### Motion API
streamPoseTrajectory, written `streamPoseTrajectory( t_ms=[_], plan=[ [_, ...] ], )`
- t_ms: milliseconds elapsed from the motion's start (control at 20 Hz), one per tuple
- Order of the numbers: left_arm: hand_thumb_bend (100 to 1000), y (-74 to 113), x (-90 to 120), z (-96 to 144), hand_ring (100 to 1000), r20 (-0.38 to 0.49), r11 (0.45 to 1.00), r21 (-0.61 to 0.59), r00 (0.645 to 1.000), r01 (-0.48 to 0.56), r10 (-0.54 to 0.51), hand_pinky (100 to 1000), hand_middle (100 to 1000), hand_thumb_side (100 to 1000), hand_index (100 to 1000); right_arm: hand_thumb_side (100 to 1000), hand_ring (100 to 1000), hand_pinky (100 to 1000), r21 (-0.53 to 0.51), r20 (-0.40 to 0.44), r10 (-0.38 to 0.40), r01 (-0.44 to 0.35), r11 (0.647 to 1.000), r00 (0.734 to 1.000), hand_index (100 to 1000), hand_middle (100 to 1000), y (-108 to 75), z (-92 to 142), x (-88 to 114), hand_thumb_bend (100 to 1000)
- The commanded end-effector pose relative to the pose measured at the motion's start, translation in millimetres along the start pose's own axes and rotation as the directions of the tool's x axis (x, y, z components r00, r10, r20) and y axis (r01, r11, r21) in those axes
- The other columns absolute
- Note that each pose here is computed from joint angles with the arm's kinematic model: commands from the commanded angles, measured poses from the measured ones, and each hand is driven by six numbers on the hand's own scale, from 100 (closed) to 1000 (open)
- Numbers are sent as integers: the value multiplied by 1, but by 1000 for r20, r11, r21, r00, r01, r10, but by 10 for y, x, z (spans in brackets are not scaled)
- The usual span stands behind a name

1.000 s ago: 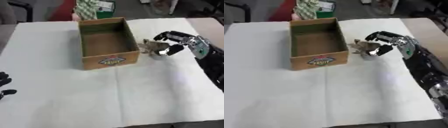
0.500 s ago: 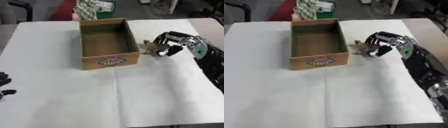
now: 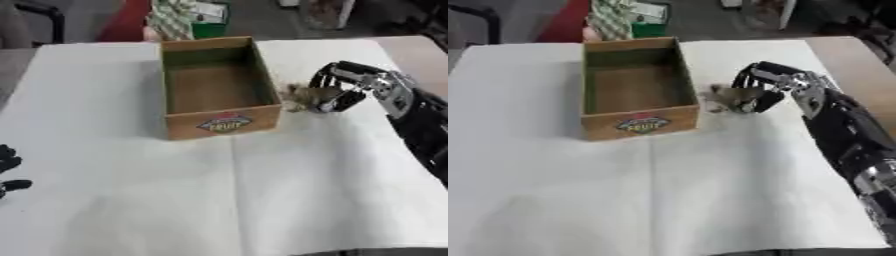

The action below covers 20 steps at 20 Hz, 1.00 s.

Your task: Pick up objects on the table and place them in the box.

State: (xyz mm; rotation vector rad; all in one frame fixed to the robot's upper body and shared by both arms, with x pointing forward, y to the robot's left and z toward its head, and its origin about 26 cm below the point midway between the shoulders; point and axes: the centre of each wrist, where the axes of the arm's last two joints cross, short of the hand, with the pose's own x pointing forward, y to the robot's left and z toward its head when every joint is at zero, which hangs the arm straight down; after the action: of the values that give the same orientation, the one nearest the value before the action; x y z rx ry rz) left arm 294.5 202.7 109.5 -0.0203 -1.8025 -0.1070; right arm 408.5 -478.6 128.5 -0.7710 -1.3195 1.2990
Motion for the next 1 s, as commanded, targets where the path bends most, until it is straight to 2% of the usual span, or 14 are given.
streamPoseTrajectory(
  t_ms=[50,300,1000],
  plan=[
    [100,9,65,-15,768,24,1000,-7,1000,4,-4,575,675,809,723,142,379,261,-63,-17,40,-41,997,999,505,362,-150,58,-28,100],
    [100,9,66,-15,768,25,1000,-6,1000,4,-4,575,674,809,723,147,365,244,-126,19,45,-43,991,999,487,339,-246,62,22,100],
    [100,26,66,-15,770,26,1000,-1,1000,13,-13,576,674,806,723,134,365,234,-259,143,25,13,966,989,484,332,-828,77,314,100]
  ],
)
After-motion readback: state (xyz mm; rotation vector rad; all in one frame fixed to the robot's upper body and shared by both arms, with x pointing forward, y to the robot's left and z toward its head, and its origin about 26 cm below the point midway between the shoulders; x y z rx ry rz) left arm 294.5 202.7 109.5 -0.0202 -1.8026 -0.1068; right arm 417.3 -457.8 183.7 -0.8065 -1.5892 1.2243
